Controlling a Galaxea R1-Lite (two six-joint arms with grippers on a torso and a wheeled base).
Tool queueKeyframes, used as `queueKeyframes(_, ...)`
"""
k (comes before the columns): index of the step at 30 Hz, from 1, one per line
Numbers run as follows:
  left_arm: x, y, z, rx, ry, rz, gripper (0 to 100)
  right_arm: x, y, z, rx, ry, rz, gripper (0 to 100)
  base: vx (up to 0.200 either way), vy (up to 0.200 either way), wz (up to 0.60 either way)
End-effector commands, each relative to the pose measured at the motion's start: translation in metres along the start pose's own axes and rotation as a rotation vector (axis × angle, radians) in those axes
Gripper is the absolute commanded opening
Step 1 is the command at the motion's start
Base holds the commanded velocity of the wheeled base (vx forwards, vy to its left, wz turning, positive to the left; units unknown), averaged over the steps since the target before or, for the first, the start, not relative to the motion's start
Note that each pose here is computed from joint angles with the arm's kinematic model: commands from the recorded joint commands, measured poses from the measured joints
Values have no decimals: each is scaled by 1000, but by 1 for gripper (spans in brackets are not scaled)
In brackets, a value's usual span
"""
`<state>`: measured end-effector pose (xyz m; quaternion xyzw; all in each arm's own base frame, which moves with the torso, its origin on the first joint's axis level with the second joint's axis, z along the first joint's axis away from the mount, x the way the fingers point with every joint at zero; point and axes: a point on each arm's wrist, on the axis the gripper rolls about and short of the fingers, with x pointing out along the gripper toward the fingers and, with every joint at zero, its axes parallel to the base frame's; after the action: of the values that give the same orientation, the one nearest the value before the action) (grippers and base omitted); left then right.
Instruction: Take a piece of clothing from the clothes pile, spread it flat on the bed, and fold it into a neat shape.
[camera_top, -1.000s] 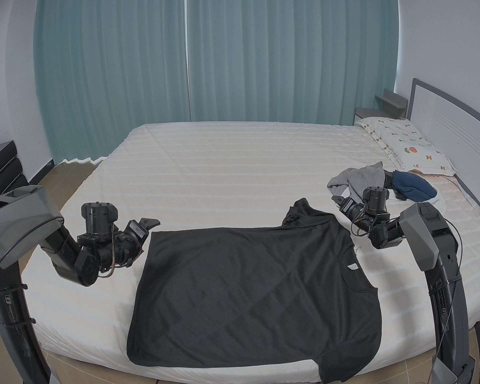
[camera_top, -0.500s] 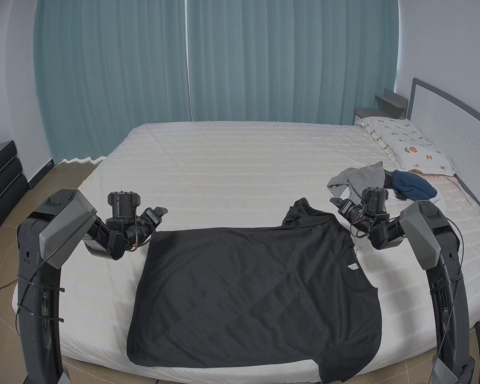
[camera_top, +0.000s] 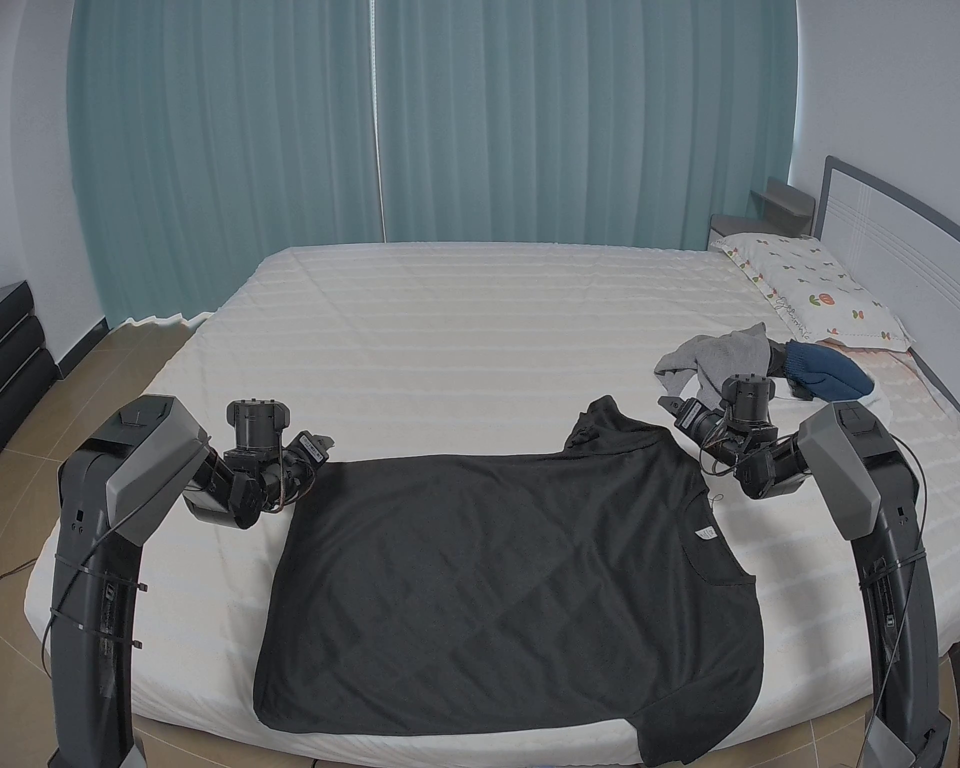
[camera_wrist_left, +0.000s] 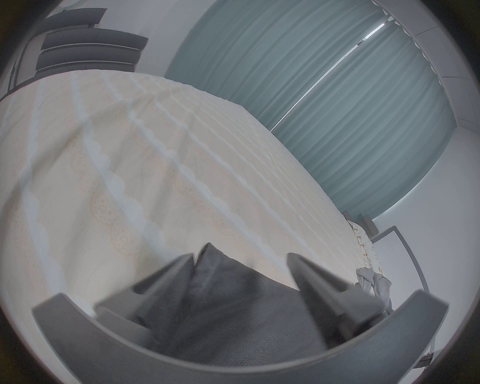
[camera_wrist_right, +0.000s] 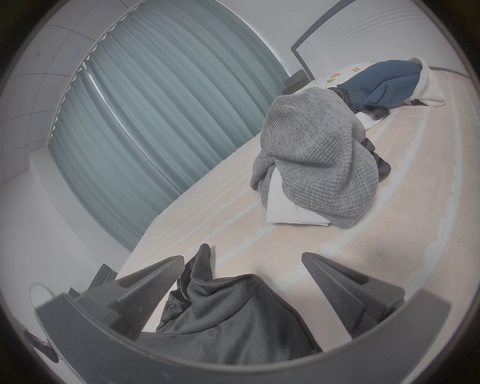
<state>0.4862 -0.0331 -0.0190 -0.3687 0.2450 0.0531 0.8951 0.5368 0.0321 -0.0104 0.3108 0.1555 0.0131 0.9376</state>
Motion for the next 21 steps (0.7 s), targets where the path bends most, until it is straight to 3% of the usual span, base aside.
queueKeyframes(1,2,0,-2,-1,2,1,0,2,-5,-7,1,14,-8,100,0,0,0)
queueKeyframes(12,-7,1,21,-46,-78,18,0,6,-22,-15,-29,38,-20,100,0,0,0)
queueKeyframes(21,-6,5,27,-54,-95,21,0,6,-17,-16,-31,58,20,100,0,0,0)
